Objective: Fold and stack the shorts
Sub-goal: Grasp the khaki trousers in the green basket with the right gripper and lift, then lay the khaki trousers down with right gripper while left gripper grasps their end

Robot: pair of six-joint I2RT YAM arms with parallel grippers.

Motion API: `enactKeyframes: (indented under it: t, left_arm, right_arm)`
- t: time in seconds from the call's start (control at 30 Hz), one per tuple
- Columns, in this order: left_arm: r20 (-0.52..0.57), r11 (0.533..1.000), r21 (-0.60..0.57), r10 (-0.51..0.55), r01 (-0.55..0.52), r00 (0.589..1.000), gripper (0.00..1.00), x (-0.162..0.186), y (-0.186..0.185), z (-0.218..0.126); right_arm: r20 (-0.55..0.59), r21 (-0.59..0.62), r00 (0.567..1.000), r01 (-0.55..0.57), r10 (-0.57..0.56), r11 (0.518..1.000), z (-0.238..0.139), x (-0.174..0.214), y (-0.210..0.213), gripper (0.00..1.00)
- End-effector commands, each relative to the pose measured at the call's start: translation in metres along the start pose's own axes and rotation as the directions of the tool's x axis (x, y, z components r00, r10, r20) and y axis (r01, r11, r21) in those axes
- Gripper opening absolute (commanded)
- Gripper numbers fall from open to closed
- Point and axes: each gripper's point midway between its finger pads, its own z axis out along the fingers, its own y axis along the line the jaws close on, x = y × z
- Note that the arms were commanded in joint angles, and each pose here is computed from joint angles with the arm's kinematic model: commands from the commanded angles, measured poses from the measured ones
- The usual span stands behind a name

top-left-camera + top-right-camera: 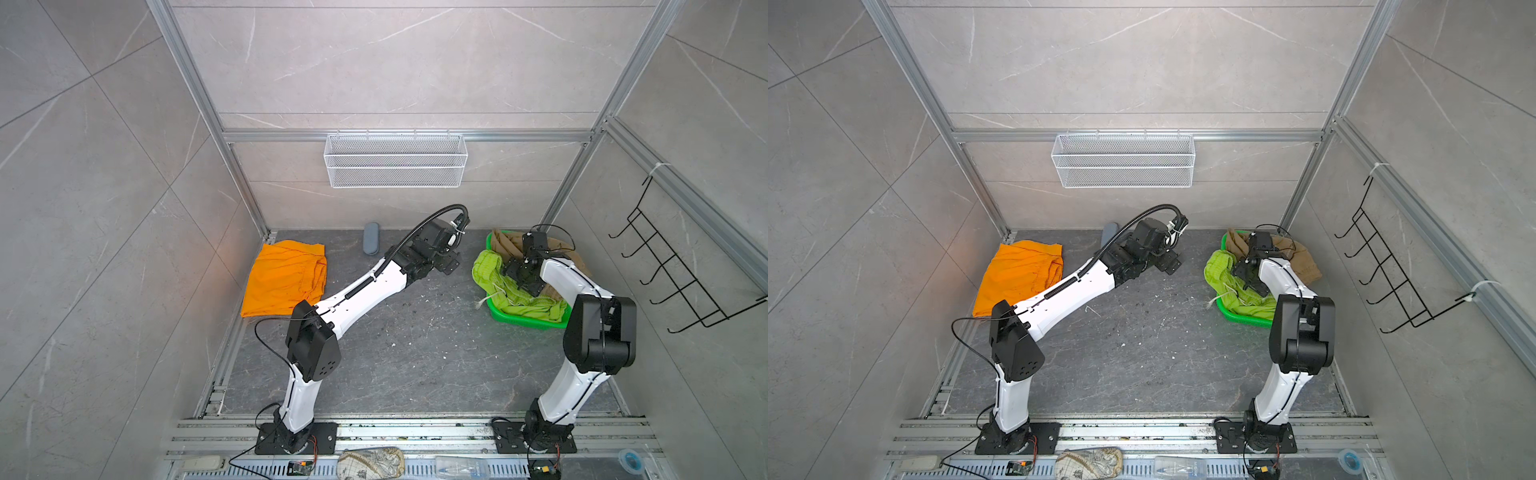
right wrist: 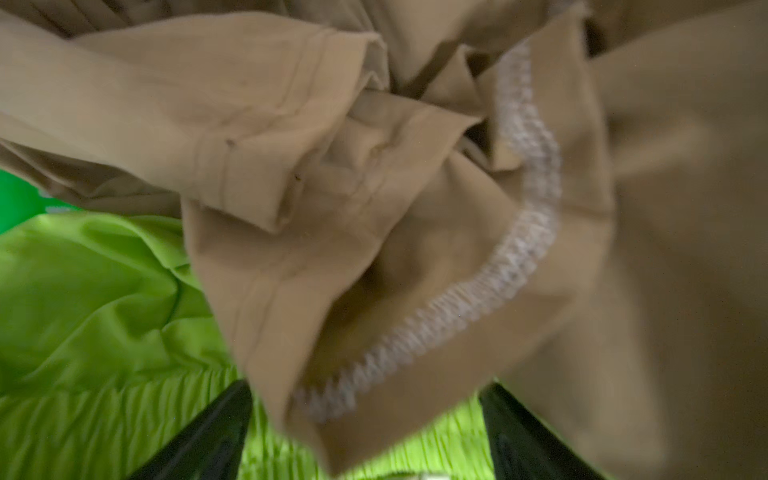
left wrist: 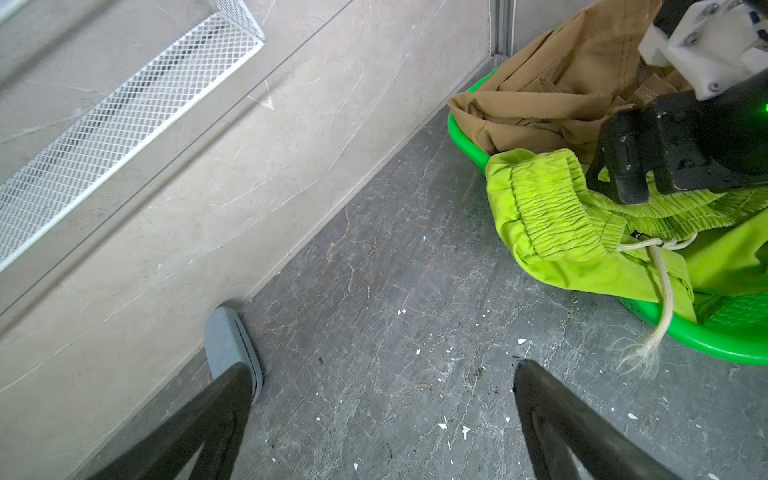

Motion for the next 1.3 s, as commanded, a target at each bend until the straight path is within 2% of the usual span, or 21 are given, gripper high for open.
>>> enactKeyframes:
  t: [0.0, 0.17, 0.27, 0.43, 0.57, 0.67, 0.8, 0.93, 1.0, 1.1, 1.2, 1.27]
  left_arm:
    - [0.036, 0.999, 0.039, 0.036, -0.038, 0.999, 1.0, -0.012, -0.01, 0.0]
    - [0.013, 0.999, 0.044, 0.023, -0.024, 1.0, 1.0, -0.005, -0.015, 0.007]
    - [-0.002, 0.997, 0.07, 0.012, -0.012, 1.0, 1.0, 0.0, -0.021, 0.011]
    - [-0.018, 0.996, 0.084, -0.009, 0.01, 1.0, 1.0, 0.001, -0.025, 0.017]
    - [-0.055, 0.995, 0.088, -0.035, 0.039, 0.998, 1.0, 0.002, -0.024, 0.017]
    - [-0.069, 0.994, 0.091, -0.05, 0.057, 0.996, 1.0, 0.001, -0.022, 0.013]
    - [-0.076, 0.992, 0.081, -0.093, 0.099, 0.993, 1.0, -0.001, -0.015, -0.001]
    - [-0.073, 0.987, 0.046, -0.149, 0.153, 0.986, 1.0, 0.0, 0.004, -0.021]
    - [-0.074, 0.98, 0.027, -0.197, 0.199, 0.978, 1.0, 0.005, 0.019, -0.031]
    - [-0.075, 0.951, -0.007, -0.307, 0.308, 0.949, 1.0, 0.017, 0.051, -0.048]
    - [-0.071, 0.918, -0.071, -0.394, 0.389, 0.916, 1.0, 0.036, 0.086, -0.067]
    - [-0.068, 0.897, -0.112, -0.437, 0.429, 0.897, 1.0, 0.05, 0.105, -0.081]
  right_arm:
    - [0.057, -0.042, 0.998, -0.031, 0.034, 0.999, -0.001, -0.028, 0.007, 0.84]
    - [0.084, -0.066, 0.994, -0.062, 0.067, 0.996, 0.005, -0.047, 0.004, 0.81]
    - [0.08, -0.081, 0.994, -0.064, 0.071, 0.995, 0.009, -0.053, 0.007, 0.73]
    - [0.074, -0.104, 0.994, -0.068, 0.076, 0.992, 0.009, -0.056, 0.013, 0.35]
    - [0.13, -0.162, 0.988, -0.066, 0.087, 0.985, -0.023, -0.068, 0.021, 0.23]
    - [0.188, -0.233, 0.977, -0.053, 0.098, 0.971, -0.062, -0.082, 0.032, 0.02]
    - [0.258, -0.346, 0.96, -0.012, 0.108, 0.938, -0.123, -0.1, 0.049, 0.0]
    - [0.34, -0.485, 0.934, 0.078, 0.106, 0.871, -0.204, -0.114, 0.078, 0.0]
    - [0.395, -0.53, 0.916, 0.164, 0.072, 0.832, -0.249, -0.114, 0.1, 0.0]
    - [0.492, -0.561, 0.87, 0.336, -0.022, 0.757, -0.314, -0.094, 0.147, 0.0]
    - [0.561, -0.596, 0.819, 0.499, -0.118, 0.629, -0.375, -0.05, 0.202, 0.0]
    - [0.593, -0.613, 0.792, 0.562, -0.147, 0.554, -0.41, -0.023, 0.23, 0.0]
